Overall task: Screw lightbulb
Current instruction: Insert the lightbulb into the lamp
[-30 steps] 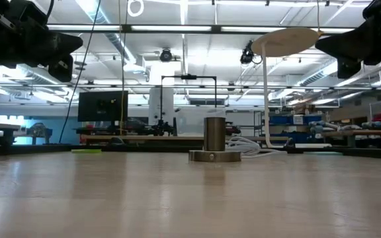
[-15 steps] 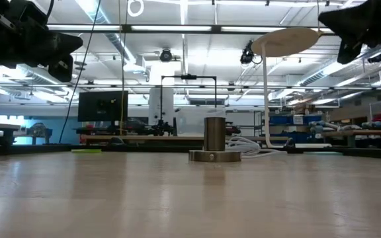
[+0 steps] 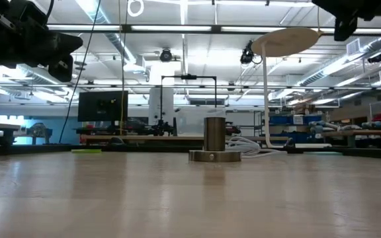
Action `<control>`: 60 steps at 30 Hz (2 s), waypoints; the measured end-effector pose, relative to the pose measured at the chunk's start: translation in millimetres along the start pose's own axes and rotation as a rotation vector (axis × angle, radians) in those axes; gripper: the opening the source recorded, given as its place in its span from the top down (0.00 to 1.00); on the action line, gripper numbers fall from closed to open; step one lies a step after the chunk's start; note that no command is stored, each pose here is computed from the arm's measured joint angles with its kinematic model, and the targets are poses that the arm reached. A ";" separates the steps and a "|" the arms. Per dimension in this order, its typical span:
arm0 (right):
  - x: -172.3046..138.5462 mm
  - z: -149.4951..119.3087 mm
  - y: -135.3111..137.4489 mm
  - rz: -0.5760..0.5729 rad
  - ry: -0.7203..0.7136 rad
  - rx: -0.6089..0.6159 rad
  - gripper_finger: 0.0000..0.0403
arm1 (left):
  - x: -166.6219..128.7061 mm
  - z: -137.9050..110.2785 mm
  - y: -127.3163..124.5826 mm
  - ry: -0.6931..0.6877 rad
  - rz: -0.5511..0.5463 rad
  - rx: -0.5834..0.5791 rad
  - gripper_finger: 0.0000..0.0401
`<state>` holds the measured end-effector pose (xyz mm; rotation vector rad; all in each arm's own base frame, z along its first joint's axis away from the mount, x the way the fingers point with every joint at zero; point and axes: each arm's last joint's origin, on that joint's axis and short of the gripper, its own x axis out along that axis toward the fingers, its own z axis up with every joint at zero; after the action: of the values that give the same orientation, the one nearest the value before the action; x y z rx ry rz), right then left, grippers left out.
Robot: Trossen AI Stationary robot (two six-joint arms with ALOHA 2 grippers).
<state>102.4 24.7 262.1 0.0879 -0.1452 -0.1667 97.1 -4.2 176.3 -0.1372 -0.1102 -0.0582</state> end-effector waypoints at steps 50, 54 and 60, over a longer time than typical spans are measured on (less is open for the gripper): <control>51.3 -112.3 30.0 0.095 1.985 -0.434 0.45 | 0.0 2.9 0.4 -0.033 0.022 0.000 0.99; 52.9 -122.9 29.8 0.061 2.035 -0.470 0.43 | 0.0 2.9 0.4 -0.032 0.022 0.000 0.99; 53.9 -133.2 29.9 0.041 2.090 -0.490 0.42 | -0.1 2.9 0.4 -0.032 0.022 0.000 0.99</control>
<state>179.8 54.9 141.1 -0.2565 1.9703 0.0003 96.8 -3.4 179.1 -0.1392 -0.1409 -0.0337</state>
